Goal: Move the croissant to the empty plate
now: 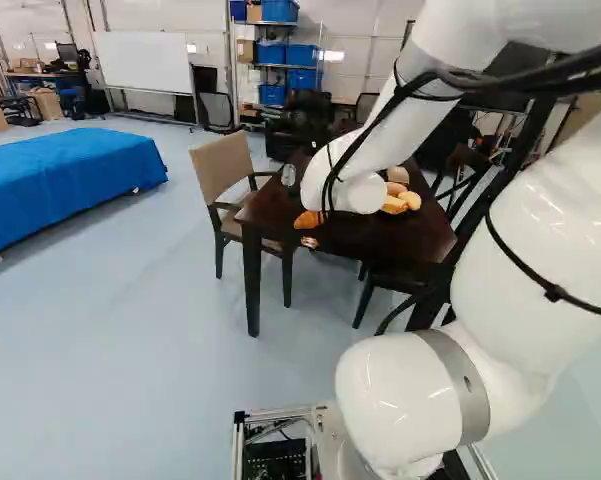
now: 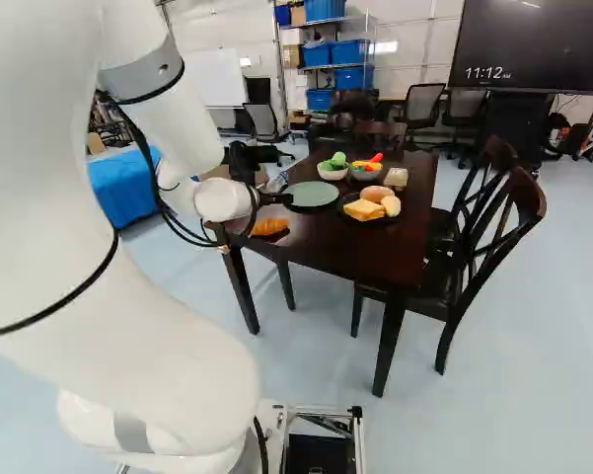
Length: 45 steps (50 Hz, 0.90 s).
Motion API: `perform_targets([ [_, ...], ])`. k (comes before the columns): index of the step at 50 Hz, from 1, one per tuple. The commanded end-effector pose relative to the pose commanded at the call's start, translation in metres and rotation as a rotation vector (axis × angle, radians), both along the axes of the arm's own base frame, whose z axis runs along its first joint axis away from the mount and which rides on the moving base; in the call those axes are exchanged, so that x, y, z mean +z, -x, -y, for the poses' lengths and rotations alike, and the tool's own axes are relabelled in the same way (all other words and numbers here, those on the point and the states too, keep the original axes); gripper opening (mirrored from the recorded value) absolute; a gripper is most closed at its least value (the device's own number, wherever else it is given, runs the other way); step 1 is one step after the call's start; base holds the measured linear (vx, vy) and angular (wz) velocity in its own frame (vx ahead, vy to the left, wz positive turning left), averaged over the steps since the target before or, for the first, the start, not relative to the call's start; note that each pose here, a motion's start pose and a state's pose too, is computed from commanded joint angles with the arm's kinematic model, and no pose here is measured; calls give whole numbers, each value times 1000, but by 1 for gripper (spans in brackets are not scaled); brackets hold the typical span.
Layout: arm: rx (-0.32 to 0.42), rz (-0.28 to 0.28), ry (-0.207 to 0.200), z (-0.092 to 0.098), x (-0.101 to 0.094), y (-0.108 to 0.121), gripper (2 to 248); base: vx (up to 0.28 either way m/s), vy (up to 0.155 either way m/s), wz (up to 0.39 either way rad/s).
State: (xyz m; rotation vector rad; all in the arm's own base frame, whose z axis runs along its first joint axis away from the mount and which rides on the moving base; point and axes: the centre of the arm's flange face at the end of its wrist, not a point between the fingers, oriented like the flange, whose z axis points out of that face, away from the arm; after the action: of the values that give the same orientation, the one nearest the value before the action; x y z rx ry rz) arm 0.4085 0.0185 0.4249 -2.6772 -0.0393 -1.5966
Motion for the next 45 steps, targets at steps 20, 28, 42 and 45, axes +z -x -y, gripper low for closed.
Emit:
perform_targets([
  [20,-12,-113,-5,0,10,-18,247,0,0,0],
  [28,-16,-158,-8,1,14,-20,247,0,0,0],
  [42,-22,-236,-14,1,22,-22,247,0,0,0],
  [45,-23,-253,-16,1,24,-22,247,0,0,0],
])
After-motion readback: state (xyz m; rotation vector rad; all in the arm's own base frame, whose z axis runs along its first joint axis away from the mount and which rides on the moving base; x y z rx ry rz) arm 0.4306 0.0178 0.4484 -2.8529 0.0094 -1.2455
